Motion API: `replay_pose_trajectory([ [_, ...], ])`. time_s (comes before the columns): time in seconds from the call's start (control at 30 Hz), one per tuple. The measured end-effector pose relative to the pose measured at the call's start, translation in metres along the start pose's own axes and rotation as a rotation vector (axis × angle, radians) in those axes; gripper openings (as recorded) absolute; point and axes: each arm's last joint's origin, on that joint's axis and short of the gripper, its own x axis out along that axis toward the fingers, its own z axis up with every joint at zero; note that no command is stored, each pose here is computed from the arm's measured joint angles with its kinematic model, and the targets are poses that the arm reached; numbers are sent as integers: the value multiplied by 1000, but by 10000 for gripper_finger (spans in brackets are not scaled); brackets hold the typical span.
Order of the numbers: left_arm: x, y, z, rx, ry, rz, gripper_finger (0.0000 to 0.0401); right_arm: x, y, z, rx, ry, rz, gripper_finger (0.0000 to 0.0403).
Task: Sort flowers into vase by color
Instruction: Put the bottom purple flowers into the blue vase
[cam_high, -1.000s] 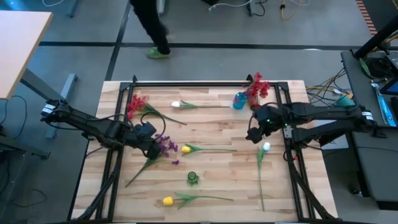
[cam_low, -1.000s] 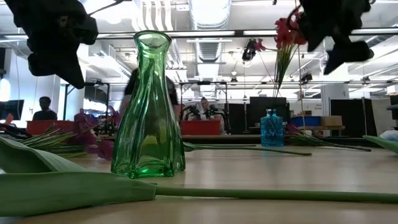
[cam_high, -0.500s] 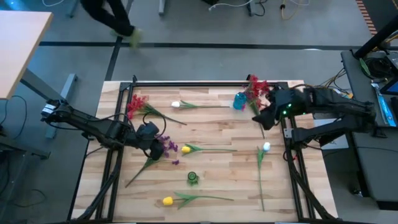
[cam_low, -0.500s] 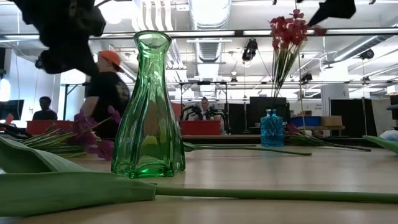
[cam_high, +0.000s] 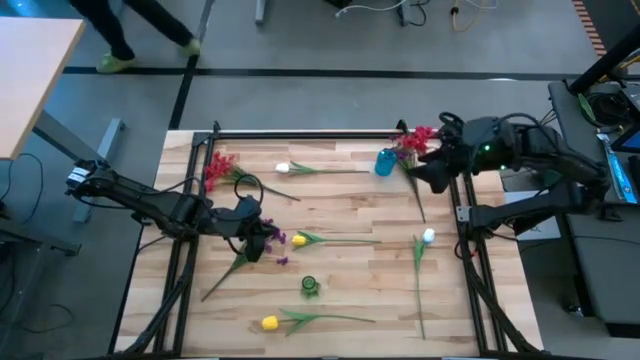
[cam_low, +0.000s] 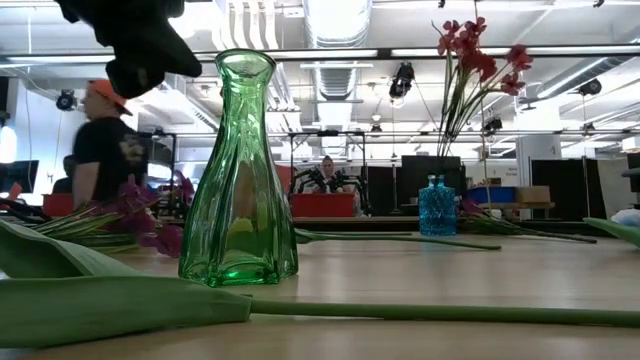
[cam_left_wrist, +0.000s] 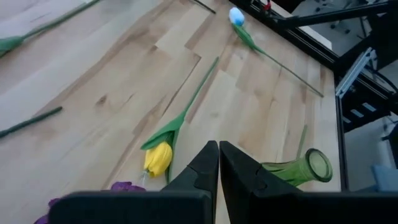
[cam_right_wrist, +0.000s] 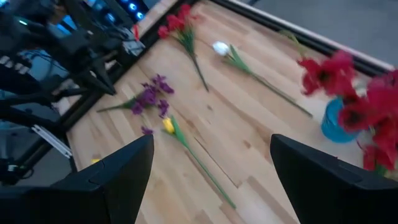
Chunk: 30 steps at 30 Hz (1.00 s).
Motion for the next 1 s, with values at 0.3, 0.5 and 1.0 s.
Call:
replay_pose_trajectory([
  [0.3, -1, 1, 0, -28, -13, 15, 0, -12, 18, 21, -62, -31, 126, 313],
  [0.5, -18, -4, -2, -196, 164, 63, 0, -20, 24, 6, -73, 334, 402, 308],
  [1.0, -23, -49, -33, -296, 522, 213, 0, 10, 15, -84, 62, 742, -61, 279],
])
